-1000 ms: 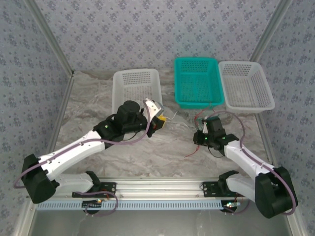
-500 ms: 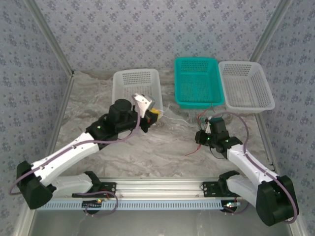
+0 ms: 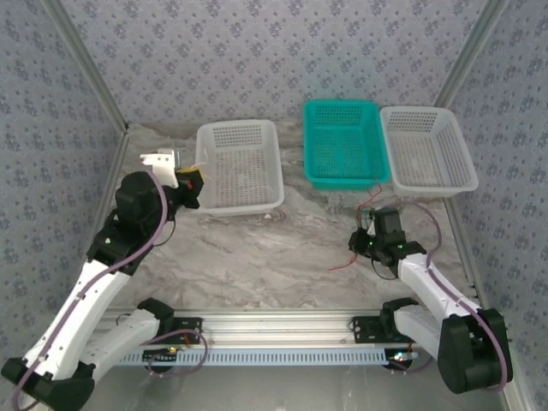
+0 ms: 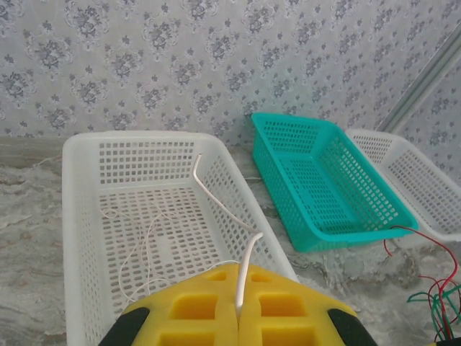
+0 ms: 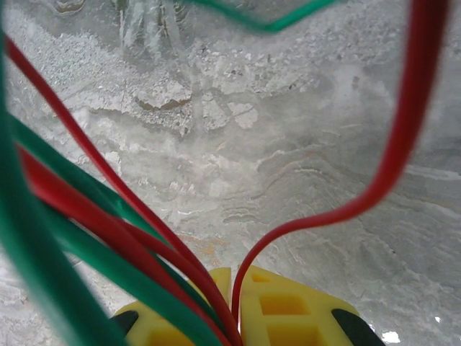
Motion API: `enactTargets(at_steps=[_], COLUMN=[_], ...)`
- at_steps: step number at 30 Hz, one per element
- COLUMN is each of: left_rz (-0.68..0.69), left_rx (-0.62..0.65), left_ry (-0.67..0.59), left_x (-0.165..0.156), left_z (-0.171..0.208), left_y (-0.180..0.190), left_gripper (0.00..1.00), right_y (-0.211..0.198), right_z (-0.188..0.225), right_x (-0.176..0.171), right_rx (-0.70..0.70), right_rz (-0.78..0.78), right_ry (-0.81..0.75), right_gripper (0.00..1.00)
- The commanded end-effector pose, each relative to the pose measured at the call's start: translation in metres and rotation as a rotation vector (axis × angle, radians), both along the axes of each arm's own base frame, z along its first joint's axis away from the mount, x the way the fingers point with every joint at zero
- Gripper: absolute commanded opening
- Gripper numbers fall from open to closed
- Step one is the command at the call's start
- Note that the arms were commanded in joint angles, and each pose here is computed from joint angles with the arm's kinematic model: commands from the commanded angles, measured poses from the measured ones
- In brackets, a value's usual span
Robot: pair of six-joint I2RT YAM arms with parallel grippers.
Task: Untangle the cables
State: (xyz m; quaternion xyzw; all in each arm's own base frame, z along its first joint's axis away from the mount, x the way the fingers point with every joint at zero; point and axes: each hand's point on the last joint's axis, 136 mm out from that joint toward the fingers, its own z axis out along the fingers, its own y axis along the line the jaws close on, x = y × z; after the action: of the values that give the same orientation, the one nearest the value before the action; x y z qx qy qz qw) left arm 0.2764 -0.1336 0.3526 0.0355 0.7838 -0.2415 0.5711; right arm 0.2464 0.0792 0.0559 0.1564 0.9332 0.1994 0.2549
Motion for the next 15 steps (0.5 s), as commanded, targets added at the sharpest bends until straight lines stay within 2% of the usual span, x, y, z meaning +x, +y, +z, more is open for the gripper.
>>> enactTargets(at_steps=[1,4,10,15], left_rz=[-0.06,-0.081,-0.013,-0.005], left_rx=[-0.065,-0.073,-0.021,-0.009], left_ry=[-0.046,-0.096,-0.212,-0.271], left_x=[-0.006,-0.002,0.018,0.048], left_z=[0.031,0.058,0.112,0.143], left_y=[-0.007,-0.01,0.004,0.0], left_gripper=[0.0,0.0,0.0,0.0], right_y=[0.0,0.003,0.003,0.003], right_z=[-0.004,-0.001,0.002,0.002], right_x=[-0.005,-0.003,-0.004,-0.005], right_rx=[0.034,0.052,0.051,0.051], right_rz=[-0.024,-0.018,-0.016,-0.015], right_ry=[0.026,0.017,0.015,0.014], right_gripper=[0.0,0.0,0.0,0.0])
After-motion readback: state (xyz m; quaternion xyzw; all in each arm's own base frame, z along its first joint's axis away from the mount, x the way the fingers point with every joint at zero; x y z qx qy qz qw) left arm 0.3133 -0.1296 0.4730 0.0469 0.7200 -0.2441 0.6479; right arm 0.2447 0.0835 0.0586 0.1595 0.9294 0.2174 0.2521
